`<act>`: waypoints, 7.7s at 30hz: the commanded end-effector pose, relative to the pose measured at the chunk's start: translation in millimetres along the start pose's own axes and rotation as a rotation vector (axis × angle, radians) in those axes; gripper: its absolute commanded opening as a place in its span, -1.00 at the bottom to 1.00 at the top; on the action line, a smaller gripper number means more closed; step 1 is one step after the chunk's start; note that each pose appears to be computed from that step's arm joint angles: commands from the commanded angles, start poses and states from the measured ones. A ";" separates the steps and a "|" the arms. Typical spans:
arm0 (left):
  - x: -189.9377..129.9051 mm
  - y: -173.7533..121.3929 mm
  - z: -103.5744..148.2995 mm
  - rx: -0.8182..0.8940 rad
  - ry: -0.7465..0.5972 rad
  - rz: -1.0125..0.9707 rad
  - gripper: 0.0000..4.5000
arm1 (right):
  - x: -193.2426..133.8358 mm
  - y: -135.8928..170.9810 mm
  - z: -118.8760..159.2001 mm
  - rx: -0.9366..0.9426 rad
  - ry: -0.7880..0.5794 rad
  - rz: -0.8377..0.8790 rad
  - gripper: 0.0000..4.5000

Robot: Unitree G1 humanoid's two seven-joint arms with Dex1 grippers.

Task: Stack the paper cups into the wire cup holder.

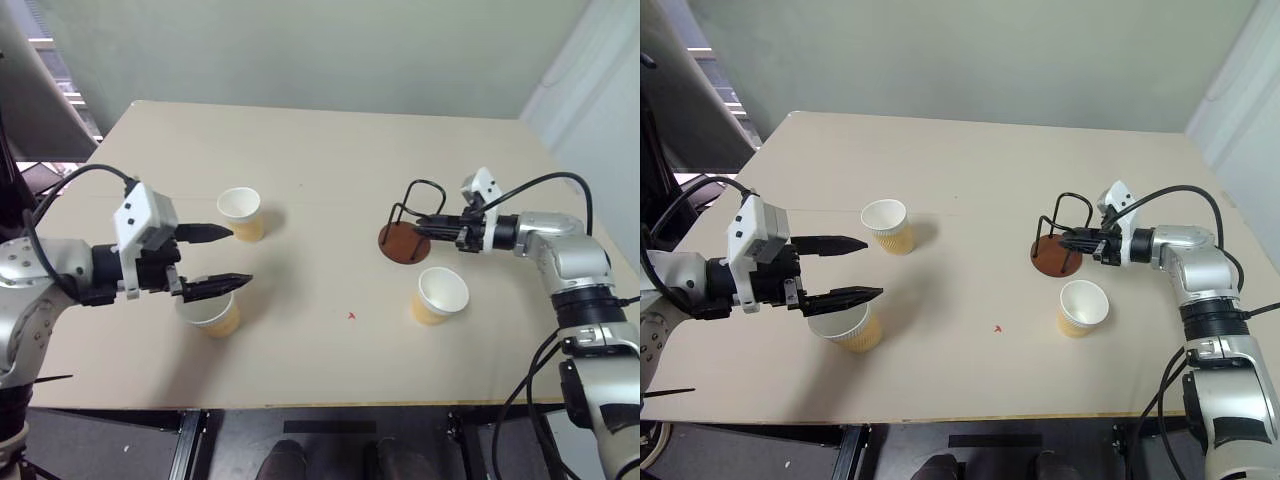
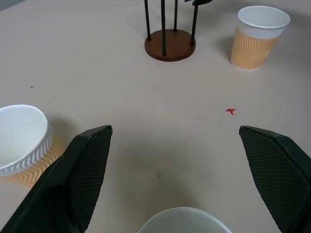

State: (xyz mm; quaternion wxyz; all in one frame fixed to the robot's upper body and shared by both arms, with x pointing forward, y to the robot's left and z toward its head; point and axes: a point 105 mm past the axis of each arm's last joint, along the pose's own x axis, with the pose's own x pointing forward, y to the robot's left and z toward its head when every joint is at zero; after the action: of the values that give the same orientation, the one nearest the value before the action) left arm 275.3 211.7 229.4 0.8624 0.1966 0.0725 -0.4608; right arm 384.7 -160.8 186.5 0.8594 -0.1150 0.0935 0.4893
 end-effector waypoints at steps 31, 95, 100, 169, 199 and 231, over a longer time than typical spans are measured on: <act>2.2 -57.2 7.3 0.002 0.048 -0.326 1.00 | 10.4 151.8 7.4 -0.332 0.064 0.686 -0.99; -6.4 -50.1 41.4 -0.027 -0.309 -0.258 1.00 | -56.4 105.8 6.1 -0.540 0.369 0.495 -0.99; -9.6 -56.8 36.1 -0.028 -0.311 -0.250 1.00 | -65.6 109.8 37.1 -0.533 0.273 0.508 -0.99; -29.8 -19.1 -78.3 0.145 0.513 -0.180 1.00 | -136.9 125.7 68.1 -0.128 -0.268 0.258 0.99; 15.4 -10.1 32.4 0.316 0.095 -0.345 -0.98 | -127.3 134.9 74.5 -0.175 -0.247 0.250 1.00; 103.8 -72.1 84.4 0.930 0.042 -1.013 -0.98 | -129.5 139.8 71.0 -0.203 -0.201 0.151 1.00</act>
State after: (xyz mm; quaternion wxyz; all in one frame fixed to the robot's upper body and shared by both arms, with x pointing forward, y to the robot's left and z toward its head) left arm 272.6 61.9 247.4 0.3901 0.4761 -0.0234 -0.7878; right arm 206.6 -178.2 266.9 0.8103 -0.1268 -0.0208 0.5718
